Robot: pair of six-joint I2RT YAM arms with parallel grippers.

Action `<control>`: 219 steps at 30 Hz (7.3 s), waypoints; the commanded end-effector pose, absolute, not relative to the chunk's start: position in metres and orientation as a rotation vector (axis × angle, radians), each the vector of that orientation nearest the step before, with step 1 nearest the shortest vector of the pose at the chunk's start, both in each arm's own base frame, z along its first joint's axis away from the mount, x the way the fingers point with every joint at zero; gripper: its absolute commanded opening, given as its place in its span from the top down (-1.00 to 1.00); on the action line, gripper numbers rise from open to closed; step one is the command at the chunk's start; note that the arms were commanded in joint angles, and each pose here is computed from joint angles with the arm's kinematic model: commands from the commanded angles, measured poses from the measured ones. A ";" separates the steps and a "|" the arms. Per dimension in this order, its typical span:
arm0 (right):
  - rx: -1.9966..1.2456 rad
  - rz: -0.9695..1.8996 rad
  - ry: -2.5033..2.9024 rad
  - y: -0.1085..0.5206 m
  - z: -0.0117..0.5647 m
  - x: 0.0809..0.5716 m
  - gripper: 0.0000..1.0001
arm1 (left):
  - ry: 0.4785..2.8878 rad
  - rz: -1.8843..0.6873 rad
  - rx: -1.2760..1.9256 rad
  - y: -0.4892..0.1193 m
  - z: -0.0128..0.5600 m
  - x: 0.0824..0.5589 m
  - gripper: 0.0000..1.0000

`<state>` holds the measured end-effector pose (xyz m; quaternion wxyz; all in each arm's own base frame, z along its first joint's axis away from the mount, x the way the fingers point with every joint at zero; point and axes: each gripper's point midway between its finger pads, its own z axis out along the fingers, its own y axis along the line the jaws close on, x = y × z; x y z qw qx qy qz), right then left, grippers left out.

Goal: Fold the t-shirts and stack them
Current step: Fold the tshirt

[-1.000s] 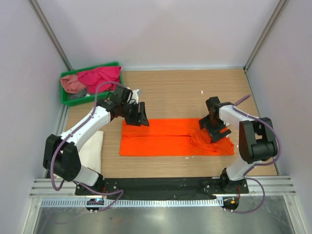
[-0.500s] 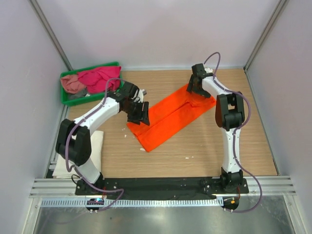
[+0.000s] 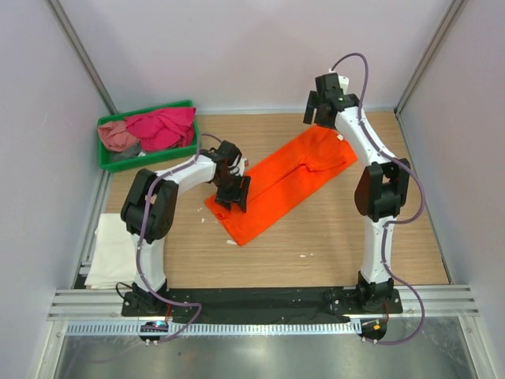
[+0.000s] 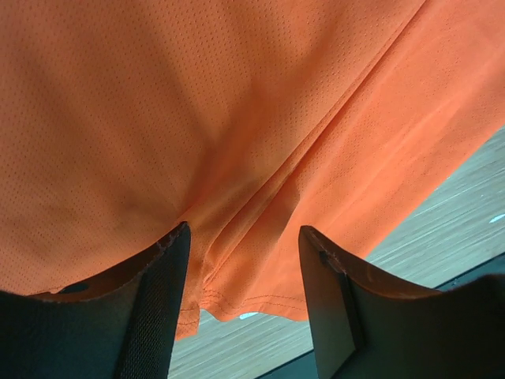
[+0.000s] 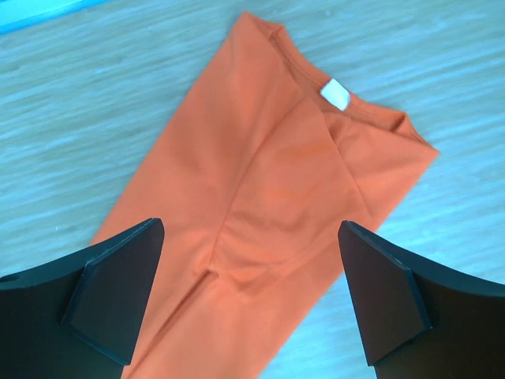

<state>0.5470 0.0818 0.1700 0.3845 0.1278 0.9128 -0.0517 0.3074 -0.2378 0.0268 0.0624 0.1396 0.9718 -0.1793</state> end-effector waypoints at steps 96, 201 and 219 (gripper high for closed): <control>0.042 1.369 2.796 0.284 0.035 0.150 0.98 | 3.043 -1.054 -0.086 -0.244 0.000 0.167 0.20; 0.358 0.825 2.732 0.184 0.013 0.205 0.09 | 2.846 -1.030 0.030 -0.220 0.016 0.241 0.03; 0.420 0.745 2.799 0.166 -0.021 0.189 0.14 | 2.905 -1.009 0.086 -0.217 -0.007 0.237 0.38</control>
